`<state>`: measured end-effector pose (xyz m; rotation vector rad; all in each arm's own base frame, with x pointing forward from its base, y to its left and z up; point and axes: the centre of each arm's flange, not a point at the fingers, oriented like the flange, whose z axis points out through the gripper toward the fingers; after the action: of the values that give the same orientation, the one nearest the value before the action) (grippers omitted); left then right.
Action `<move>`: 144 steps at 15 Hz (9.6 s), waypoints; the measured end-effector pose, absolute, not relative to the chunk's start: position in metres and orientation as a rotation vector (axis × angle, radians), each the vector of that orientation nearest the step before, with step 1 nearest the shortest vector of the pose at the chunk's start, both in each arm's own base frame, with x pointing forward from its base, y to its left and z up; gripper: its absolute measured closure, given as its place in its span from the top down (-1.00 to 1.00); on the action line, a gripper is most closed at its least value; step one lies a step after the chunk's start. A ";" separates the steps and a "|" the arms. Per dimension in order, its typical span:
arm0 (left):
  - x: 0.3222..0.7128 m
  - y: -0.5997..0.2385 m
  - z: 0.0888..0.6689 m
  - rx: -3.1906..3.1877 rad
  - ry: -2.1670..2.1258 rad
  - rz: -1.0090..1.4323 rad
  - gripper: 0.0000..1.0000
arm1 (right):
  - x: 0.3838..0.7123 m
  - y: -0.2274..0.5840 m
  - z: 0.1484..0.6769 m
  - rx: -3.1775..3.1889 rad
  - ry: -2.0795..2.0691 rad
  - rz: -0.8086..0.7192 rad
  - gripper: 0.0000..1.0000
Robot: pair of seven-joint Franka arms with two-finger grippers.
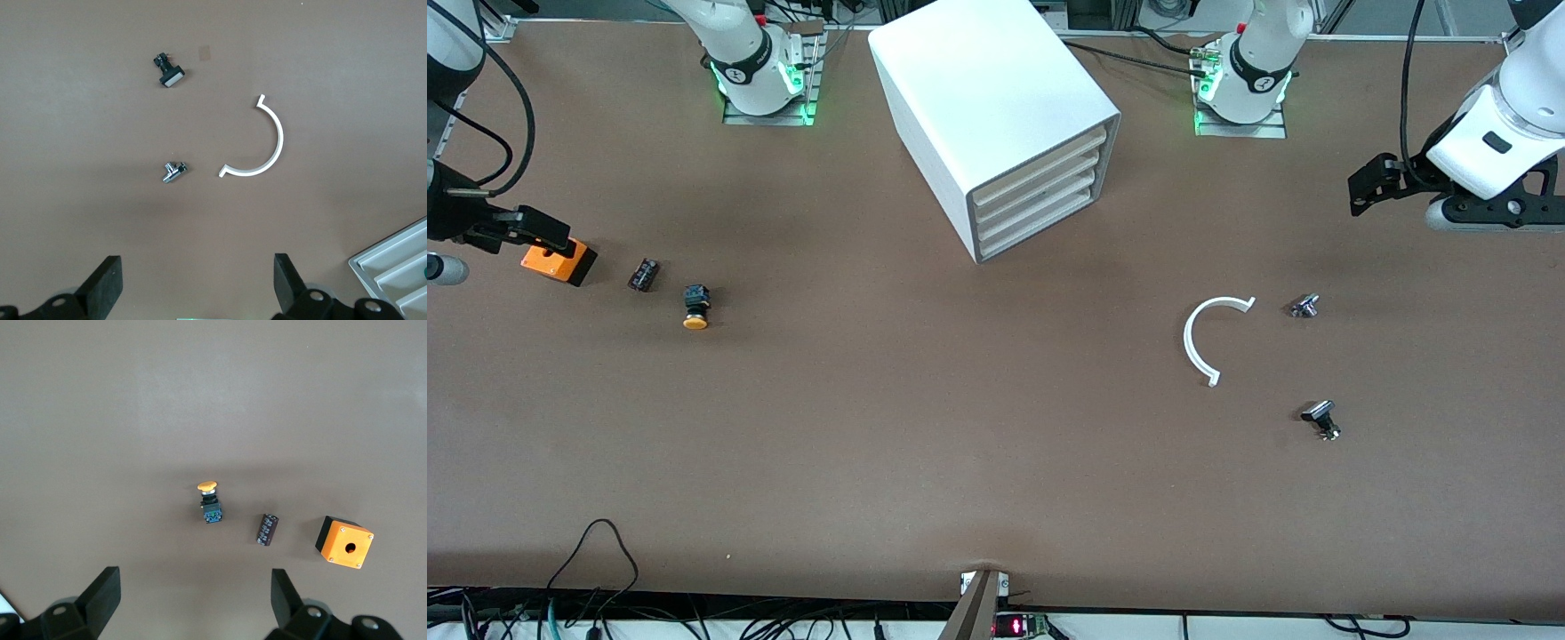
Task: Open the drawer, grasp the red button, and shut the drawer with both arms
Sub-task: 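Reach the left gripper to the drawer handle and grasp it, then pull the drawer open with the left gripper while the right gripper advances, then withdraw the left gripper while the right gripper reaches over the open drawer, then lower the right gripper onto the red button and close it, then lift the red button out of the drawer with the right gripper, then carry the red button toward the yellow button while the left gripper pushes the drawer shut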
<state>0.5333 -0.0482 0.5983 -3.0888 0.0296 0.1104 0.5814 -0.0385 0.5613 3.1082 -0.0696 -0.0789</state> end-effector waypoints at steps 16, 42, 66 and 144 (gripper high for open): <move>0.576 -0.081 0.384 -3.346 0.060 1.015 1.00 | 0.582 -0.048 0.572 3.106 -0.095 -0.037 1.00; 0.491 -0.227 0.237 -3.625 -0.128 1.199 0.05 | 0.618 0.139 0.464 3.174 0.405 -0.219 1.00; 0.531 -0.031 0.589 -3.106 -0.044 0.116 1.00 | 0.508 0.532 0.450 2.681 1.800 0.280 1.00; 0.542 -0.241 0.276 -3.219 -0.781 0.214 1.00 | 0.581 0.139 0.272 3.020 0.171 -0.126 -0.13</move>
<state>0.5424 -0.2409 0.2758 -3.2189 -0.7808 0.2139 0.5815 0.1392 0.2716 3.0196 0.1705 -0.1262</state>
